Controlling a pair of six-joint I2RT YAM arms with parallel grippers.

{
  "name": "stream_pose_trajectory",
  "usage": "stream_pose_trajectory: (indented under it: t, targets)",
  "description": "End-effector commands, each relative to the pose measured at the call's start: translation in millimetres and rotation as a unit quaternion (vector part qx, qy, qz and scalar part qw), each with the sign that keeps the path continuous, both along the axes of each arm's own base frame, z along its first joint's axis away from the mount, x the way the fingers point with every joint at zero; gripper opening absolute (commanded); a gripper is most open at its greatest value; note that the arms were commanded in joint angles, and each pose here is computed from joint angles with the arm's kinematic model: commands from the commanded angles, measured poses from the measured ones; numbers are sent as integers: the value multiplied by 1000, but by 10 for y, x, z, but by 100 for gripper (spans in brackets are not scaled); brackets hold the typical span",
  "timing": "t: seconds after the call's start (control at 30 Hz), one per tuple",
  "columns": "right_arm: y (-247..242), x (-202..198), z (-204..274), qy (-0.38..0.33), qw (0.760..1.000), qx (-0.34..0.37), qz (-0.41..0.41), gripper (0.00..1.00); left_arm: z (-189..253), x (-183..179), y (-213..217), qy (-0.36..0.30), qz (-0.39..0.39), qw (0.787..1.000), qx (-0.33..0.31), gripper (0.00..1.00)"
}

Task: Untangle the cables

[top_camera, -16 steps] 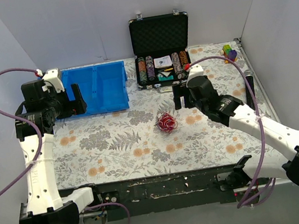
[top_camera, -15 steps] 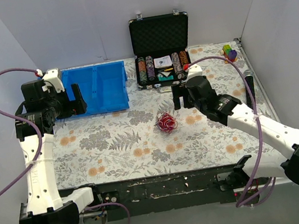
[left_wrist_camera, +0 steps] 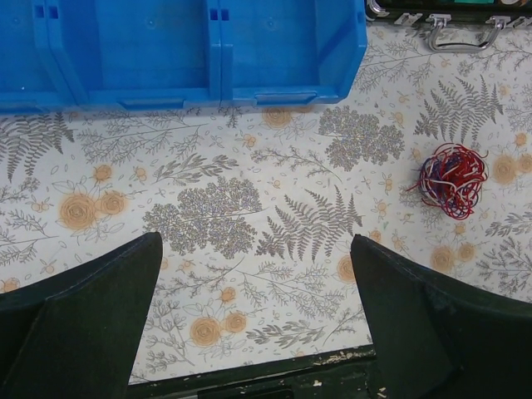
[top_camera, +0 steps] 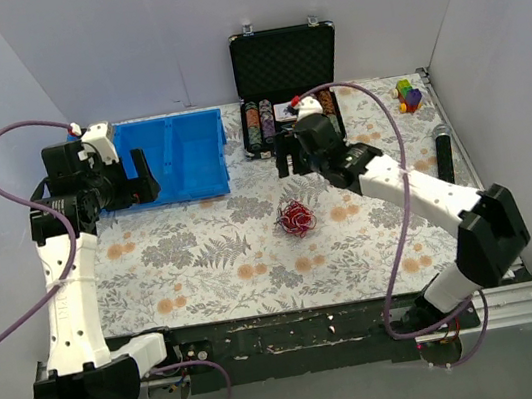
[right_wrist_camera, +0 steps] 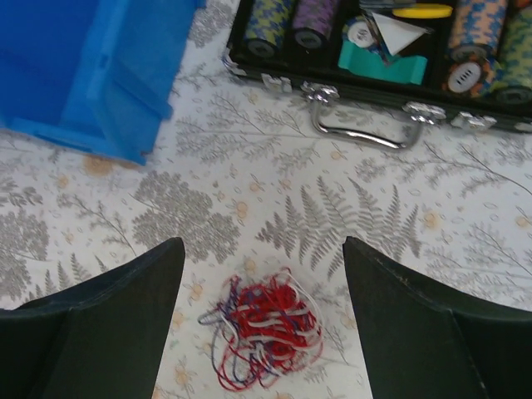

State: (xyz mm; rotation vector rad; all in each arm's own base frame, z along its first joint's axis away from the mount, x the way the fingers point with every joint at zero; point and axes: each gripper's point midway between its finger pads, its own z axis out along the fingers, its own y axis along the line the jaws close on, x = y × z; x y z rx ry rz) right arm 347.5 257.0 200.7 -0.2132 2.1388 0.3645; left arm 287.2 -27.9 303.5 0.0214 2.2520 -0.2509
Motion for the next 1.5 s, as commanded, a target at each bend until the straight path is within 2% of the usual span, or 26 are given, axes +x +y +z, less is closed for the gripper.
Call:
stream_pose_trajectory:
  t: [0.0,0.13,0.27,0.4,0.7,1.0,1.23,1.27,1.47]
  targets:
    - [634,317,271,-28,998,60,21,86,-21,-26,-40,6,-3,1000,-11,98]
    - [1140,510,137,-34,998,22,37,87,-57,-56,-9,11,0,1000,-4,98]
    - [1491,781,-40,-27,999,20,32,87,-100,-116,19,16,2,1000,6,98]
    - [1729,969,-10,-47,997,43,33,87,-158,-182,54,22,3,1000,19,98]
    - [2101,1217,-259,-62,996,44,37,84,-180,-294,109,25,3,999,40,98]
    - [2101,1117,-695,-32,999,12,36,50,-160,-300,145,18,6,999,50,98]
    - [1727,834,-701,-16,1000,2,0,8,-147,-277,99,12,2,999,37,98]
    - [1637,751,-753,-14,1000,1,-1,4,-165,-283,98,14,1,999,36,98]
    - [1363,186,-879,-8,1000,-2,4,1,-201,-339,98,10,-2,999,41,98]
